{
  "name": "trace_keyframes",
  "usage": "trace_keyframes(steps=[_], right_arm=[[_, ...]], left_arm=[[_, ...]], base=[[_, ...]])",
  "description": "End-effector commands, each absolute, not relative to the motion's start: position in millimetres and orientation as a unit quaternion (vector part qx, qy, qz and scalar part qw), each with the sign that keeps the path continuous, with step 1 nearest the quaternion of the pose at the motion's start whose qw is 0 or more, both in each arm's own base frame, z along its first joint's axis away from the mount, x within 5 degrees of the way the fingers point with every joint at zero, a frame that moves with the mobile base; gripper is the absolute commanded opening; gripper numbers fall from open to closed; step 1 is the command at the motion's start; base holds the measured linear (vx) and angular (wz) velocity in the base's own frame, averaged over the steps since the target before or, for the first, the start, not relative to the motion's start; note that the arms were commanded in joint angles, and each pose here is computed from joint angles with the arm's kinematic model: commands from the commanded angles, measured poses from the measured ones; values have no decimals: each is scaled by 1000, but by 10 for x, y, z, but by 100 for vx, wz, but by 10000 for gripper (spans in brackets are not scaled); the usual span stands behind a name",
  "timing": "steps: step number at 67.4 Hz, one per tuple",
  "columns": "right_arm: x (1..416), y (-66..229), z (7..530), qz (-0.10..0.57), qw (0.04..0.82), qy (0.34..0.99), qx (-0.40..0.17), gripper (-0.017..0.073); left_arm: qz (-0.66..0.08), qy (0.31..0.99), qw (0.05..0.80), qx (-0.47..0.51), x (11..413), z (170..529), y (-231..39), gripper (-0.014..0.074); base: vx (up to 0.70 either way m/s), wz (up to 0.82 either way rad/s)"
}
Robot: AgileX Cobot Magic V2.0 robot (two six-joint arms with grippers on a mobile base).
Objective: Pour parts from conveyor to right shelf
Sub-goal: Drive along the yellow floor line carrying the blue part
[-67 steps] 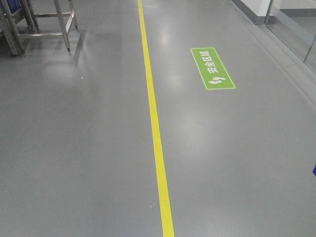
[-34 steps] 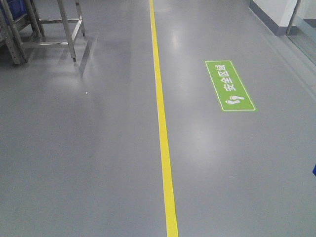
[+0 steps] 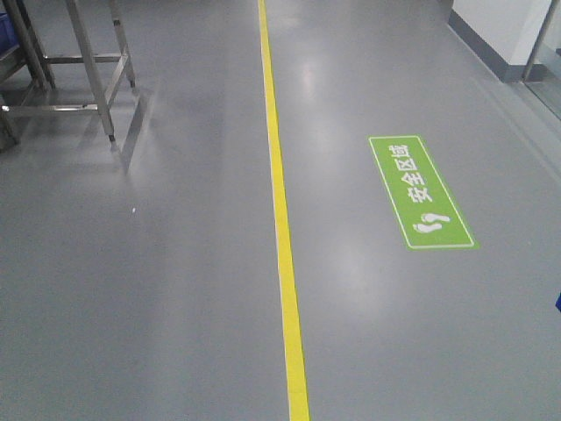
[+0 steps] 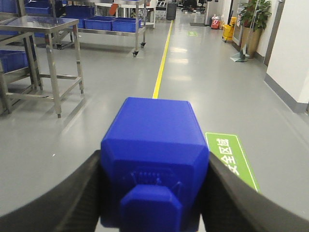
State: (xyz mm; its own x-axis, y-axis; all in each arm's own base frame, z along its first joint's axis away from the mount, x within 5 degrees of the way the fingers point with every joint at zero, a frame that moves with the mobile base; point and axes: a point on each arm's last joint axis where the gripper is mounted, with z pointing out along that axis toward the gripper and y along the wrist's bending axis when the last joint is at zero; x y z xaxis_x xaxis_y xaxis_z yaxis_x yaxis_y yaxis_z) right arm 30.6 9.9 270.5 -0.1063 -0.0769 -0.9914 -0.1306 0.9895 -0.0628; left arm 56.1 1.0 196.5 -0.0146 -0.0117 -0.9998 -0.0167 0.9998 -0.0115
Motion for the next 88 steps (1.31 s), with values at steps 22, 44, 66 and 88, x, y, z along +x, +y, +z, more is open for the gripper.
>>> trace_keyframes(steps=[22,44,66,88], right_arm=[[300,86,2861,14,699,713,-62,48],[300,86,2861,14,699,713,-62,48],[300,85,2861,13,699,713,-62,48],[300,85,2861,13,699,713,-62,48]], left_arm=[[-4,675,738,-13,542,2122,7,-6],[-4,675,738,-13,542,2122,7,-6],[-4,675,738,-13,542,2122,7,-6],[-4,675,738,-13,542,2122,7,-6]], base=[[73,3],[78,10],[78,0],[81,-5]])
